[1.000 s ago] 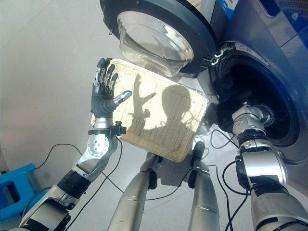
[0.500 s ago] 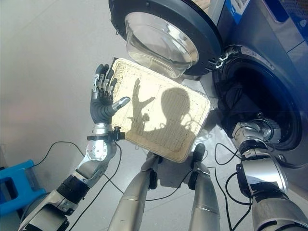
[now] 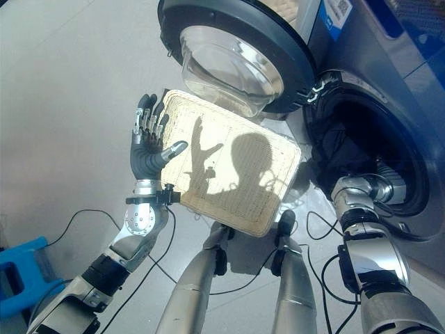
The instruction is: Put the clothes into the washing machine.
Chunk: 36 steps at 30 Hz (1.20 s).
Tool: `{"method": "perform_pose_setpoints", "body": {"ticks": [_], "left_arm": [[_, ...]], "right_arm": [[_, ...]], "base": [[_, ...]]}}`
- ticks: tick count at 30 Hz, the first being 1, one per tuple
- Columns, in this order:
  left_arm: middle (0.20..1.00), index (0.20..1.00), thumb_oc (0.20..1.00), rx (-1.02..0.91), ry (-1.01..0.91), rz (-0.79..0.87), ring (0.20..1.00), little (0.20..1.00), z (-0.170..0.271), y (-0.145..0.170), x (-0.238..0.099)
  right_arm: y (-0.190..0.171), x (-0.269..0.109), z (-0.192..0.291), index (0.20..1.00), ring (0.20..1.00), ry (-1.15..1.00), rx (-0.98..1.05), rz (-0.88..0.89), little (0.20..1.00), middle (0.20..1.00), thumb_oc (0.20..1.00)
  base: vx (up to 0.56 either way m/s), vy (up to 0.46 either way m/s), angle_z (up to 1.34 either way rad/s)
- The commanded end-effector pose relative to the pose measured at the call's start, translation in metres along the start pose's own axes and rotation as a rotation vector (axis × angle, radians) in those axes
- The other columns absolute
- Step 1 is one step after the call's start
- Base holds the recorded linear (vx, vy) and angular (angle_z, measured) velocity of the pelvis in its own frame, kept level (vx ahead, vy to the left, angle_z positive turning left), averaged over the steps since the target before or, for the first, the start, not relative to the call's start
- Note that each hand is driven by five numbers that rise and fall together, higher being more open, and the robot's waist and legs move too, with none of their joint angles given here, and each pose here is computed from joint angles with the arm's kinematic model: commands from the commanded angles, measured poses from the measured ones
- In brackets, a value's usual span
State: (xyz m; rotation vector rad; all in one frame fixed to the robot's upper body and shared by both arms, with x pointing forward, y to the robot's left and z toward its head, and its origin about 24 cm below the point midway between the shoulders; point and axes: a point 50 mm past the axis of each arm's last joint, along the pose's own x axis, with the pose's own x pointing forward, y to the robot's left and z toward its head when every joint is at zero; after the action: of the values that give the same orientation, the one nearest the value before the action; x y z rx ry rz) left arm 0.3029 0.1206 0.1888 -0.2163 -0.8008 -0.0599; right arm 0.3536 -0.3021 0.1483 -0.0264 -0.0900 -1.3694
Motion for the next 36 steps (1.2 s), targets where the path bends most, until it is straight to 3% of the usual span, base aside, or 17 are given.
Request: {"method": "perform_pose_setpoints", "body": {"ticks": [1, 12, 15, 25, 36], "left_arm": [[1.000, 1.000, 1.000, -0.035, -0.111, -0.013, 1.000, 1.000, 0.012, -0.009, -0.003], [1.000, 1.000, 1.000, -0.010, -0.115, 0.006, 1.000, 1.000, 0.008, 0.000, -0.015], [1.000, 1.000, 1.000, 0.002, -0.119, -0.003, 1.000, 1.000, 0.008, 0.004, -0.018], [1.000, 1.000, 1.000, 0.014, -0.113, -0.051, 1.000, 1.000, 0.008, 0.004, -0.020], [1.000, 1.000, 1.000, 0.017, -0.113, -0.077, 1.000, 1.000, 0.007, 0.001, -0.020]], "right_arm": [[-0.008, 0.003, 0.007, 1.000, 1.000, -0.214, -0.050, -0.030, 1.000, 1.000, 1.000], [-0.007, -0.030, -0.021, 1.000, 1.000, -0.591, -0.416, 0.162, 1.000, 1.000, 1.000], [-0.011, -0.023, -0.030, 1.000, 1.000, -0.773, -0.645, 0.212, 1.000, 1.000, 1.000], [-0.010, -0.011, -0.022, 1.000, 1.000, -1.308, -1.061, 0.222, 1.000, 1.000, 1.000], [0.003, -0.013, -0.007, 1.000, 1.000, -1.509, -1.229, 0.216, 1.000, 1.000, 1.000]], "base": [[-0.01, 0.010, -0.10], [-0.01, -0.009, -0.04], [-0.01, -0.068, 0.00], [-0.01, -0.069, 0.02], [-0.01, -0.038, 0.05]]}}
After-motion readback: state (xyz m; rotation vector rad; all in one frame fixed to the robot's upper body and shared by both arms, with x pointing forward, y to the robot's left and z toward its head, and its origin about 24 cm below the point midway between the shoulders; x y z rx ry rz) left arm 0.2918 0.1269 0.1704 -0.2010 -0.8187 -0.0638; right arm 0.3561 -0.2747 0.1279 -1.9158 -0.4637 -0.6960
